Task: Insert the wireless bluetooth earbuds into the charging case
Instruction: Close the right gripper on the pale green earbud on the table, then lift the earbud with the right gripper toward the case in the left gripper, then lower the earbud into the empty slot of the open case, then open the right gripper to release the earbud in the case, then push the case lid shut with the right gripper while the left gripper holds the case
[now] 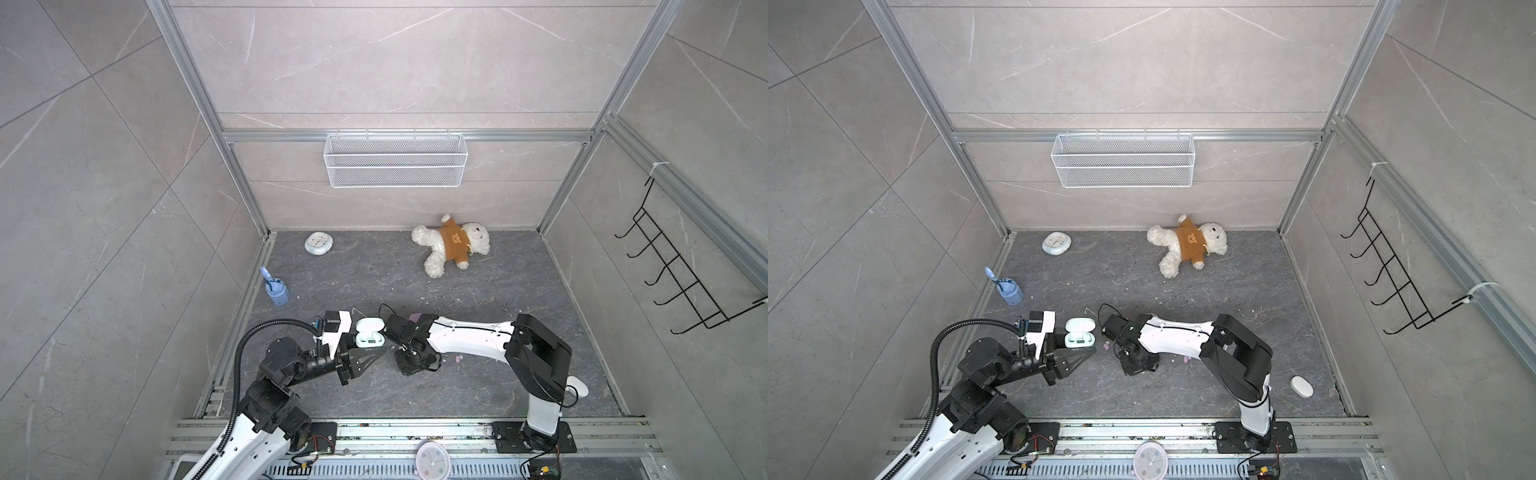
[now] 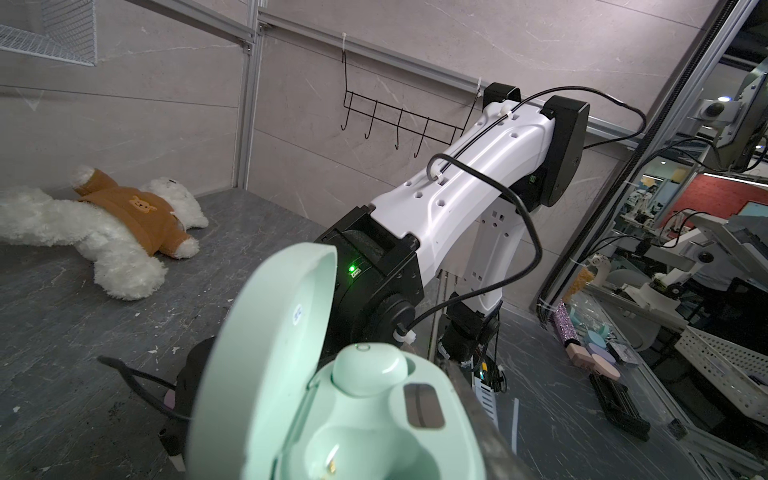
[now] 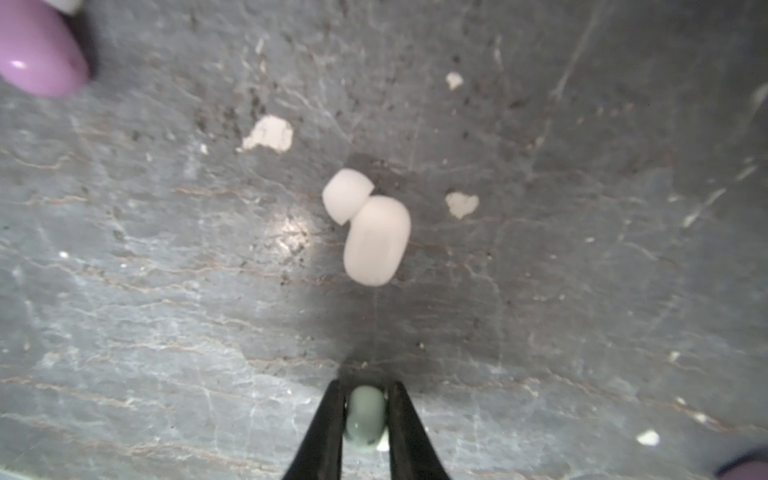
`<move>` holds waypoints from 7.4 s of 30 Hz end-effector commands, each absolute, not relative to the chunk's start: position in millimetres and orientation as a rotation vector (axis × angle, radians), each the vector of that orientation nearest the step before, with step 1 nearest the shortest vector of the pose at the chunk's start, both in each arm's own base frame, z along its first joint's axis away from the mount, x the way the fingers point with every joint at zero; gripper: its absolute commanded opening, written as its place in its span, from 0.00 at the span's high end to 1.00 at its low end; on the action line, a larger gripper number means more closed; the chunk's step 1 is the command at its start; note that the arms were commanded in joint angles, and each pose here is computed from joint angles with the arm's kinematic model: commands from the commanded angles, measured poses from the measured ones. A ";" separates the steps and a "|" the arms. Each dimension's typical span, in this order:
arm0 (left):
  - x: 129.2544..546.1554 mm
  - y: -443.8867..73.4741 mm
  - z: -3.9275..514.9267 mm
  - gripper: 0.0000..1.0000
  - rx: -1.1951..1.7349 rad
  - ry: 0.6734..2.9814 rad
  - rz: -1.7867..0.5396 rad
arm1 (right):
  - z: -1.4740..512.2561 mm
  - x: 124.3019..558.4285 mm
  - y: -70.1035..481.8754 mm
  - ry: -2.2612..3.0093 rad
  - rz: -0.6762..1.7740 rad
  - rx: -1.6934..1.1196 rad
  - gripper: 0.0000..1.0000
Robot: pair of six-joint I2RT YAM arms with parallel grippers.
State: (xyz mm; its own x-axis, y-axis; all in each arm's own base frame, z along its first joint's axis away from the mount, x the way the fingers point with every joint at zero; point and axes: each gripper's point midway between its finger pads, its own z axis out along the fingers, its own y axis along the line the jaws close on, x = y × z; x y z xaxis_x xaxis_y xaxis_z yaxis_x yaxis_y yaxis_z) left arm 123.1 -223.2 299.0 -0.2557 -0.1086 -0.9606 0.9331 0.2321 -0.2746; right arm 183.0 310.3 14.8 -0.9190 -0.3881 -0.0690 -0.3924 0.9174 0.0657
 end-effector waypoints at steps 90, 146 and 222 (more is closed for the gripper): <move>175.5 -316.8 378.0 0.80 1.075 0.949 -1.368 | 389.3 211.2 328.7 2.142 1.227 -0.259 0.85; 168.1 -306.6 352.1 0.80 1.067 1.101 -1.352 | 426.7 198.9 281.2 2.283 0.953 -0.300 0.49; 164.8 -292.7 290.9 0.78 1.259 1.492 -1.137 | 289.0 193.0 341.9 2.679 1.315 -0.156 0.23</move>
State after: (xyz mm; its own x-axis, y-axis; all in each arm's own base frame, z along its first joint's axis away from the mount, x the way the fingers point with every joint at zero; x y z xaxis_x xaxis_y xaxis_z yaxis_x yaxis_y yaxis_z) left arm 164.1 -289.4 268.4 -0.2007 0.2486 -0.9476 0.9786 0.0961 -0.1821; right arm 194.4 335.9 294.6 -0.9785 -0.0169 -0.2058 -0.1723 0.6156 0.7690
